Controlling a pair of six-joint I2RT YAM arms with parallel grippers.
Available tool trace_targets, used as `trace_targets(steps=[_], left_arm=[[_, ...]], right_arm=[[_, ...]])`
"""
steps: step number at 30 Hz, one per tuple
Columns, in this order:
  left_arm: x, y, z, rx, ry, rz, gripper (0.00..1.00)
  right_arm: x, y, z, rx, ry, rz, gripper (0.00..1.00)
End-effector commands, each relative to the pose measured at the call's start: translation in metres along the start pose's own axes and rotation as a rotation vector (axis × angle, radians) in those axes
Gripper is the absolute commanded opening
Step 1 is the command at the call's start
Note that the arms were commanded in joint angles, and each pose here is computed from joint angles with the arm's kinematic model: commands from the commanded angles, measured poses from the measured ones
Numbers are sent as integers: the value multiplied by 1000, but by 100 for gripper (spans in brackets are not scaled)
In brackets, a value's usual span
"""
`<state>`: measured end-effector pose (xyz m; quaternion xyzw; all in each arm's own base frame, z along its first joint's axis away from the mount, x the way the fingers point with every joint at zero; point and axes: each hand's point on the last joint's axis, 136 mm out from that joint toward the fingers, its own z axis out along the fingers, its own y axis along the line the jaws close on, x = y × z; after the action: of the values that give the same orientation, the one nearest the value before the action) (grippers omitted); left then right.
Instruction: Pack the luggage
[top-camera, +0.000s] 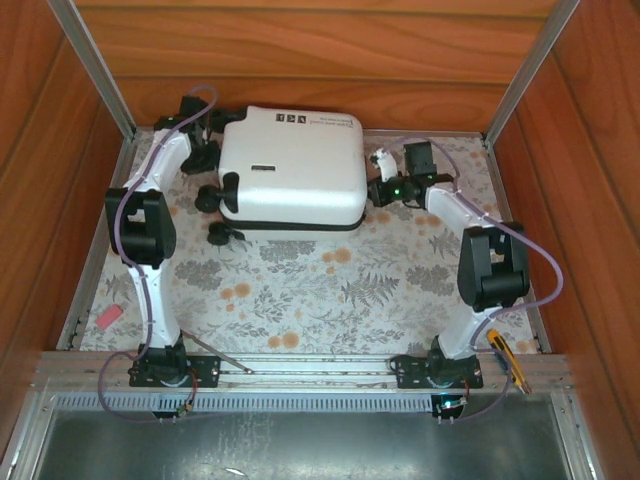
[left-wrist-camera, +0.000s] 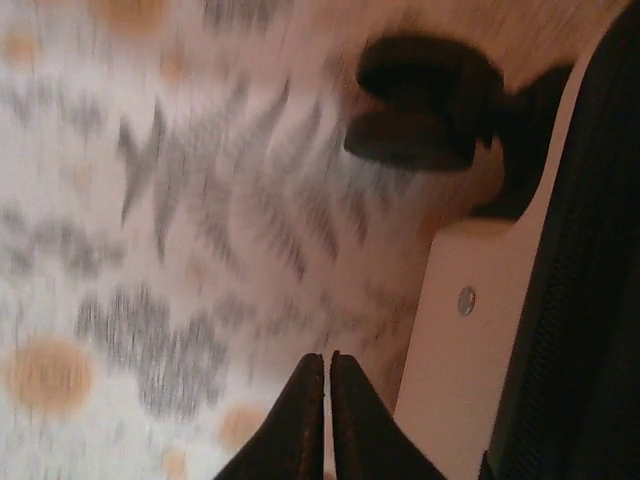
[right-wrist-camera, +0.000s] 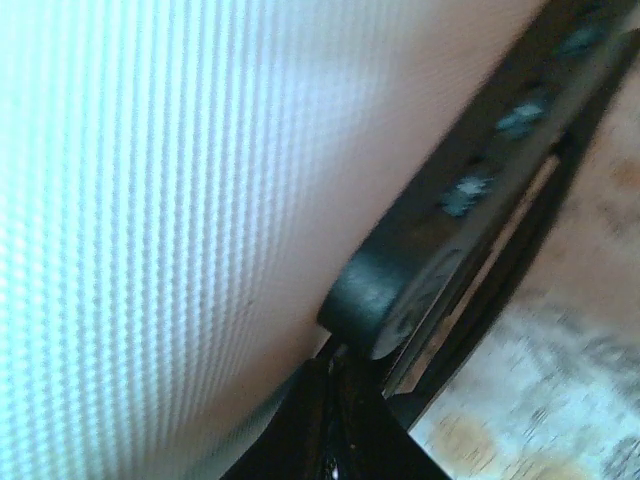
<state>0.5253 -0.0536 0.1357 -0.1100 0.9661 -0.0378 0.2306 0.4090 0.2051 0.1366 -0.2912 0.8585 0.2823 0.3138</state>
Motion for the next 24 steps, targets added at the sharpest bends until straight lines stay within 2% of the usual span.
trace_targets(steps=[1,3,6,8,10,12,14,16,18,19,21,24], left_arm=[[-46,-79,-65,248,-194,144,29],[-62,-67,-94,182,-285,172,41],[-67,-33,-138,18,-387,181,54],[-60,-5,-166,-100,-435,153,61],[-44,13,-191,-144,-470,138,62],[-18,20,-209,-109,-493,123,64],[10,17,-220,-20,-518,110,64],[41,13,-231,78,-548,84,64],[76,9,-239,136,-573,80,64],[90,5,-243,156,-589,96,64],[122,-2,-246,185,-609,117,64],[158,-12,-240,243,-591,117,64]], right_arm=[[3,150,9,-454,-1,-151,10],[11,163,11,-456,16,-166,10],[9,191,7,-479,5,-220,11],[8,208,9,-483,13,-249,12],[3,209,10,-436,19,-243,14],[-7,196,7,-335,3,-194,15],[-14,181,-1,-234,-27,-157,19],[-17,165,-12,-140,-63,-85,30],[-17,139,-26,-38,-97,29,46],[-16,127,-30,-12,-111,91,51],[-10,101,-36,-31,-149,274,56],[-4,70,-28,-169,-166,532,57]])
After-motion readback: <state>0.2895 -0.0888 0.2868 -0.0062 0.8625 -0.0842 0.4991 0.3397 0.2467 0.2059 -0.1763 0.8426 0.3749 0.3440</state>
